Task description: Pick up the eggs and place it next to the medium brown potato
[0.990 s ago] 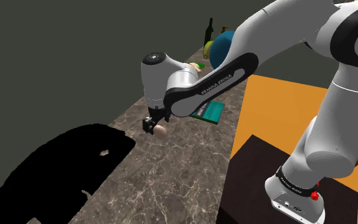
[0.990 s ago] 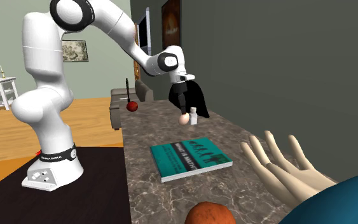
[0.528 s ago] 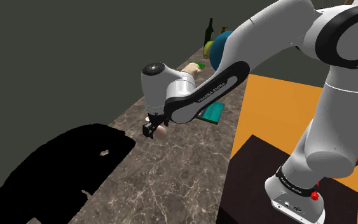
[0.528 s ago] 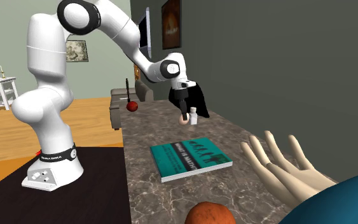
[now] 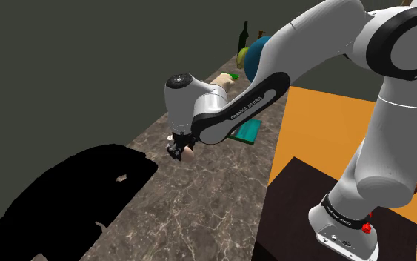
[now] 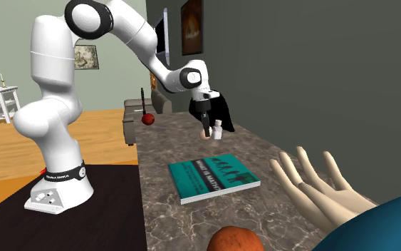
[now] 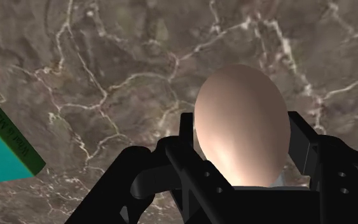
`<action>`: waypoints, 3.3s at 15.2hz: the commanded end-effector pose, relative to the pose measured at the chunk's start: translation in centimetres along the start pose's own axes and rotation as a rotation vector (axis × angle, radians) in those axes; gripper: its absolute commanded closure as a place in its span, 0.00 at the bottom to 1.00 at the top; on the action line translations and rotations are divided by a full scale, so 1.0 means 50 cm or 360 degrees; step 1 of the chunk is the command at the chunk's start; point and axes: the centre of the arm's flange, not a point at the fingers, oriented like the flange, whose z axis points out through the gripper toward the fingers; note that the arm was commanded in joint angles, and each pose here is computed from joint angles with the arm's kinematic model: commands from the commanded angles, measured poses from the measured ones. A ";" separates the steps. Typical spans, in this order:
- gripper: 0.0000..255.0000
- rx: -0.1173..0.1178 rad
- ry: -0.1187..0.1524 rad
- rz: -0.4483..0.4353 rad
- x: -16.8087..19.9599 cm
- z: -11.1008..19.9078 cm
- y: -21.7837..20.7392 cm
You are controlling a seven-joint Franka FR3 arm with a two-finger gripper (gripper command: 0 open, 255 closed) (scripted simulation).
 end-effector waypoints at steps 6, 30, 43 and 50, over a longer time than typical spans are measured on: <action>1.00 0.0000 -0.0001 0.0000 0.000 0.000 0.000; 1.00 0.0000 0.0000 0.0000 0.034 -0.227 0.031; 1.00 0.0000 0.0000 0.0000 0.008 -0.261 0.219; 1.00 0.0000 0.0000 0.0000 -0.026 -0.241 0.400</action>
